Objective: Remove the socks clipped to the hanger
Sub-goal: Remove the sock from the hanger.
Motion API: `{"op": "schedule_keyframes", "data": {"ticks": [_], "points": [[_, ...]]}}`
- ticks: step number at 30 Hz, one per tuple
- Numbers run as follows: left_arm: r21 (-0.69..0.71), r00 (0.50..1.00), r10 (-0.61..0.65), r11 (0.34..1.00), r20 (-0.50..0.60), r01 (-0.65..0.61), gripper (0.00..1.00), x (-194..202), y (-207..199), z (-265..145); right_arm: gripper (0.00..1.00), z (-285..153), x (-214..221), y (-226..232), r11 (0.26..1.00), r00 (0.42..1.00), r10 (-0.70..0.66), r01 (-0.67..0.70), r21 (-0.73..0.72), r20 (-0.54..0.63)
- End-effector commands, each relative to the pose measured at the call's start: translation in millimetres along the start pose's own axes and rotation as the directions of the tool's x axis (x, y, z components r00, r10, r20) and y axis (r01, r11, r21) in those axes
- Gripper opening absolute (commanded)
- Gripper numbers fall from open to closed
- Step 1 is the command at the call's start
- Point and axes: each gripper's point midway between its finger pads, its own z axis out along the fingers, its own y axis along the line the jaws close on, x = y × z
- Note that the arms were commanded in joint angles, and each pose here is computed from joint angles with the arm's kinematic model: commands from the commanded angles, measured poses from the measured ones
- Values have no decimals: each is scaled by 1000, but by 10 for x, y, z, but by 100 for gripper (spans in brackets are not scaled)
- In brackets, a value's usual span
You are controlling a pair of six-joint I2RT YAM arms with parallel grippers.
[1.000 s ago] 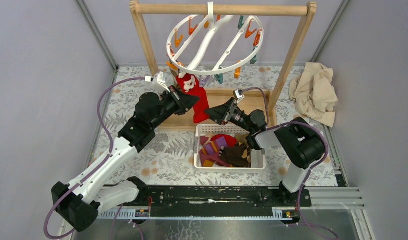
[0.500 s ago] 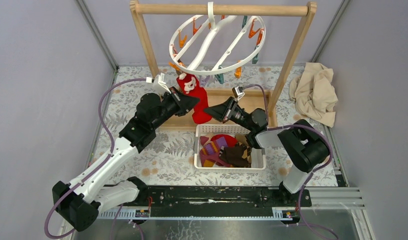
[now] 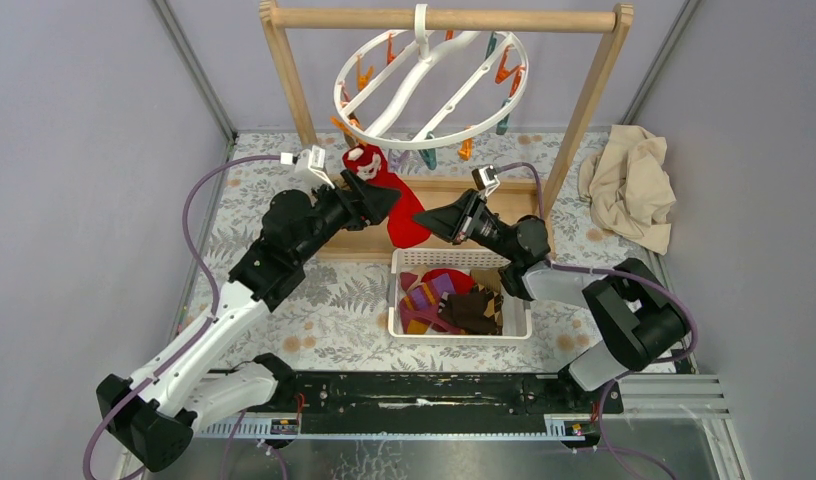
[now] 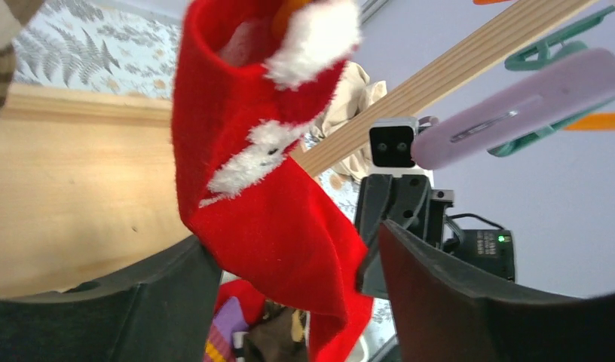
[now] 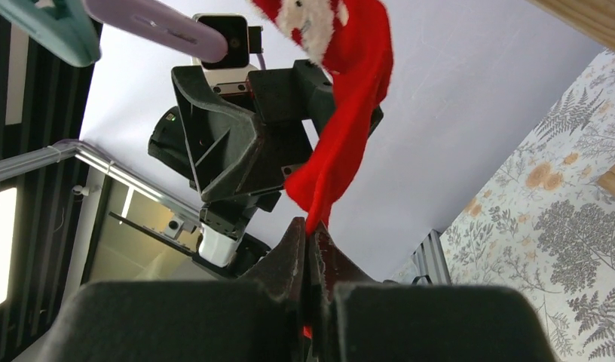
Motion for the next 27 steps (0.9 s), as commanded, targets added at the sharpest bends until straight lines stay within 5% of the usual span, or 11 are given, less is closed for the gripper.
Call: {"op": "schedule_keyframes", "data": {"ticks": [1, 4, 17, 27], "points": [[2, 995, 74, 997, 72, -75, 85, -191, -30, -71, 0, 7, 72, 255, 999, 998, -32, 31, -33, -46], [-15, 991, 97, 995, 94, -96, 98, -236, -2, -93, 0, 13, 83, 286, 999, 998, -35, 34, -19, -60], [9, 908, 258, 961, 331, -276, 98, -589, -63, -288, 0, 34, 136, 440, 1000, 992, -5, 4, -11, -124], [106, 840, 377, 888, 391, -448, 96, -714, -174, -219, 0, 28, 190, 500, 999, 984, -2, 8, 31, -176]]}}
